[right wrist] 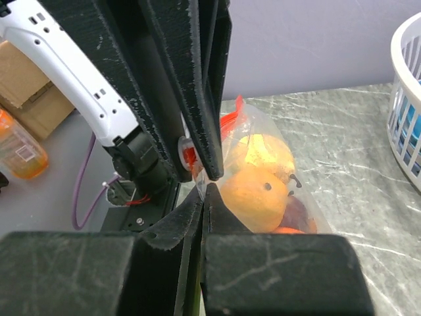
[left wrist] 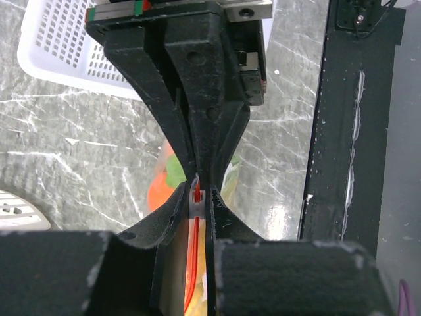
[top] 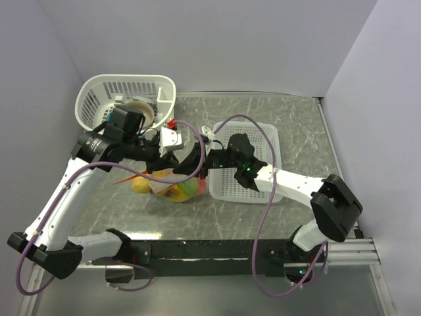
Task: Open the zip-top bag and remove the fake food
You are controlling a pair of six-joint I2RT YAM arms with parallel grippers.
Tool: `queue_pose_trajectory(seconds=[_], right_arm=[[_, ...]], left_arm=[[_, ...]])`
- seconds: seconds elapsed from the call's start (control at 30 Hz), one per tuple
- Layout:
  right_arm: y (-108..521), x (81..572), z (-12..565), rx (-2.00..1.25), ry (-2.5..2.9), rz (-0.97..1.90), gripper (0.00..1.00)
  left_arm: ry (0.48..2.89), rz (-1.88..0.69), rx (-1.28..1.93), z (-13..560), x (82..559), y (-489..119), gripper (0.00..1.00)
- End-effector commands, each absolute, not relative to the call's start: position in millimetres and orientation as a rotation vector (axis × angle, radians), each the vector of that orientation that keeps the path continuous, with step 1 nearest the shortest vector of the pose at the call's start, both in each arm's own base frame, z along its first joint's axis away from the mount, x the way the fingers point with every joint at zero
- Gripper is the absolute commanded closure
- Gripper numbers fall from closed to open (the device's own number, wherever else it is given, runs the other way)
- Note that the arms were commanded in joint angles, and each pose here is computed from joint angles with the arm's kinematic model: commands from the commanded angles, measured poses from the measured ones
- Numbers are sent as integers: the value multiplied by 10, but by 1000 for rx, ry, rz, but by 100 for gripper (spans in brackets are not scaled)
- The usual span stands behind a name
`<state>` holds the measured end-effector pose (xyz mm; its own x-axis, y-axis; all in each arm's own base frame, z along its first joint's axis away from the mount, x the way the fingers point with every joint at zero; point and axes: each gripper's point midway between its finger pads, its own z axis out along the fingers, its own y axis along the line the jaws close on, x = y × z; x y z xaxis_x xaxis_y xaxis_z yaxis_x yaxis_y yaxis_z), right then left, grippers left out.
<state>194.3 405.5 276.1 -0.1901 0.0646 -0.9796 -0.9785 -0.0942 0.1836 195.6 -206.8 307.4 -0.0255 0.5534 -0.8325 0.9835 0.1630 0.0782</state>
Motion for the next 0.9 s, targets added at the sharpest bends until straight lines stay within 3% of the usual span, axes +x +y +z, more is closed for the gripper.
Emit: queue_pose_trajectory(seconds=[0.0, 0.6, 0.87], right_arm=[[3951, 2039, 3219, -1068, 1113, 1414, 100], [3653, 1991, 3389, -955, 1052, 1455, 100], [3510, 2125, 3444, -904, 1056, 1424, 100]], left_arm=[[1659, -713, 1508, 3101, 1852, -2029, 87], [1826, -406, 1591, 2336, 1874, -1510, 91], [1961, -168, 1462, 2197, 2085, -785, 91]])
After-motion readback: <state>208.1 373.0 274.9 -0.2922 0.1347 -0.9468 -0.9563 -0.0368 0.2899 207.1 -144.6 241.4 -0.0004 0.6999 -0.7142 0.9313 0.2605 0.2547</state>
